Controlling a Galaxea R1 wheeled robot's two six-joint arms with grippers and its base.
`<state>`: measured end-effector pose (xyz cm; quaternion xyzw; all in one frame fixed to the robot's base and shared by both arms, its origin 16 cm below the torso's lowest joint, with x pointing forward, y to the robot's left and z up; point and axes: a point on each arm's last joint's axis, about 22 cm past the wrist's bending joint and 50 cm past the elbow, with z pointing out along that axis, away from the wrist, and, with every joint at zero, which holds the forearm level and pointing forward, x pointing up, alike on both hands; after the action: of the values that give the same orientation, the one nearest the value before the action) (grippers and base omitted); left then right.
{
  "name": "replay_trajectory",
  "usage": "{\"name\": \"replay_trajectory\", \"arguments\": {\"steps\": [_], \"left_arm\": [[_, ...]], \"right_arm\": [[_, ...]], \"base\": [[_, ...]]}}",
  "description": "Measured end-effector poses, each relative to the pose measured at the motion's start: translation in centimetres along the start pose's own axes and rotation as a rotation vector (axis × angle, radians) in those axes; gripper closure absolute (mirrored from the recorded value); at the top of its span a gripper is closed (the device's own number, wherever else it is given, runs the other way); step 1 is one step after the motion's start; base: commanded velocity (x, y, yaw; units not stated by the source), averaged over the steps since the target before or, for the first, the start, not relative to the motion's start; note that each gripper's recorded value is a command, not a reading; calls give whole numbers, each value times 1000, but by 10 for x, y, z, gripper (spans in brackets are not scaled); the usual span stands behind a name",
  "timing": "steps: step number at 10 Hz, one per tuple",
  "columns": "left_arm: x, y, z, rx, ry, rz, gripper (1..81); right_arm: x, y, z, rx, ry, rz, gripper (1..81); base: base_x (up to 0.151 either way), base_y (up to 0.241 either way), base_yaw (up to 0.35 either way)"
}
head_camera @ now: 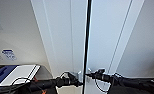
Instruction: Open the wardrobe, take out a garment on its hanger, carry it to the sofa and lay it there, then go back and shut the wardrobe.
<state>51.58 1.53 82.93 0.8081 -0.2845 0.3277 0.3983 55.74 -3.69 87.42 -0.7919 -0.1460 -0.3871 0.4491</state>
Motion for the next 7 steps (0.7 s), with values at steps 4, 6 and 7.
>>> {"name": "replay_trajectory", "arguments": {"steps": [4,6,7], "left_arm": [[-86,31,-90,-33,76,-76,10],[-129,36,-142,4,85,-99,10],[-142,33,-164,31,84,-112,10]], "right_arm": [[-40,-16,-53,43,-4,58,10],[-62,-21,-89,47,-30,54,10],[-69,-22,-102,45,-43,42,10]], "base": [[0,0,0],[0,0,0],[0,0,0]]}}
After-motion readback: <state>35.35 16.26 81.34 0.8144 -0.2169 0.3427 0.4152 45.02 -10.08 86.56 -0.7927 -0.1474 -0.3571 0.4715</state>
